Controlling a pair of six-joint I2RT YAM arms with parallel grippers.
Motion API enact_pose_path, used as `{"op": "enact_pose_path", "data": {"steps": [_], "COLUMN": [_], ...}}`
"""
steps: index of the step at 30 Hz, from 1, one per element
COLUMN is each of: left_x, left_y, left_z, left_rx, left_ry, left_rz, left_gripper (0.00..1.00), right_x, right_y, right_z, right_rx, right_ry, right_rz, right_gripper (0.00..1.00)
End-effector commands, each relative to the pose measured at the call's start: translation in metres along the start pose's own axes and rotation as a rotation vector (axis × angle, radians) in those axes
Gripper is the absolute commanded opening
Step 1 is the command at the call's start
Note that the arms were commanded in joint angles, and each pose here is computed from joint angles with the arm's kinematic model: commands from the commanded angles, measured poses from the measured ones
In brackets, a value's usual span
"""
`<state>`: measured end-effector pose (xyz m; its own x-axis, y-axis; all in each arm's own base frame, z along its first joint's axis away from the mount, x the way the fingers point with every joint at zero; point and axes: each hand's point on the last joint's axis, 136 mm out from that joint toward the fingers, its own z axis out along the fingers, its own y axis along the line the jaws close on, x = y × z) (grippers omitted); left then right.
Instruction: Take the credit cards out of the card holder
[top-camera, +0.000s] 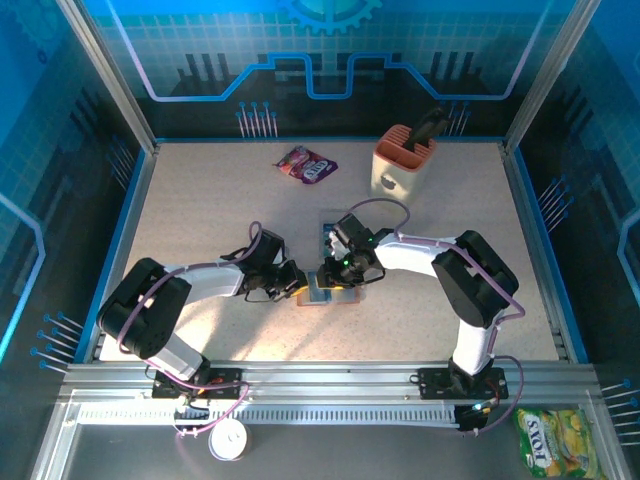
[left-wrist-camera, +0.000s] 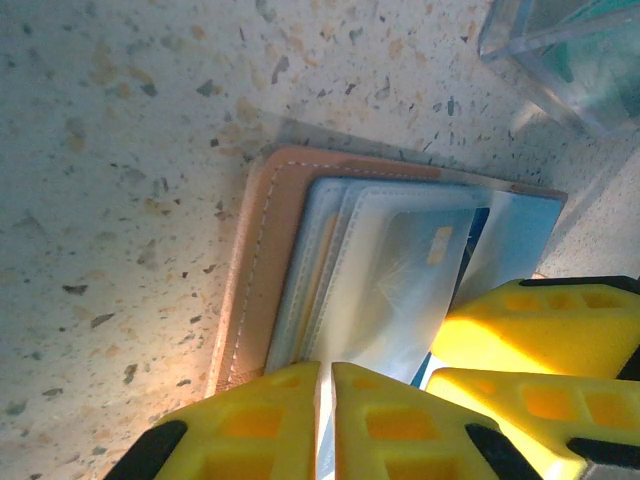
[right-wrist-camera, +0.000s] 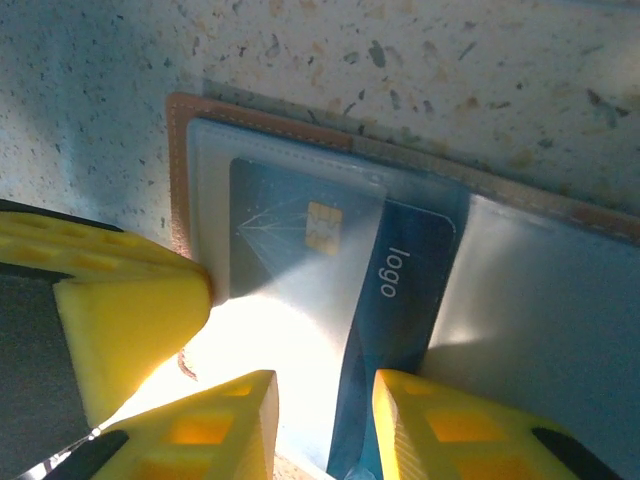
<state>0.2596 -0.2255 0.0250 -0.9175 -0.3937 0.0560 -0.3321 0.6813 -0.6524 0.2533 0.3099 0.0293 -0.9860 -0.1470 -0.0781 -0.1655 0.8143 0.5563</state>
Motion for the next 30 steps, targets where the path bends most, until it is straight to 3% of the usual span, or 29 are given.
{"op": "enact_pose_path", "data": {"steps": [1, 18, 30], "left_x": [0.004, -0.002, 0.007], "left_y": [0.006, -0.029, -0.025], "left_z": [0.002, -0.015, -0.001], "left_rx": [-0.011, 0.058, 0.019], "left_ry": [0.024, 0.008, 0.034], "left_rz": [0.004, 0.031, 0.047], "left_gripper": [0.12, 0.14, 0.10], "right_x": [0.003, -0.004, -0.007], "right_y": [0.004, 0.016, 0.012], "right_z": [-0.008, -0.029, -0.029], "right_rx": [0.027, 0.020, 0.010], "right_ry": [-0.004, -0.047, -0.052], "right_rz": [-0.026, -0.057, -0.042], "right_gripper": [0.33, 0.33, 0.35]}}
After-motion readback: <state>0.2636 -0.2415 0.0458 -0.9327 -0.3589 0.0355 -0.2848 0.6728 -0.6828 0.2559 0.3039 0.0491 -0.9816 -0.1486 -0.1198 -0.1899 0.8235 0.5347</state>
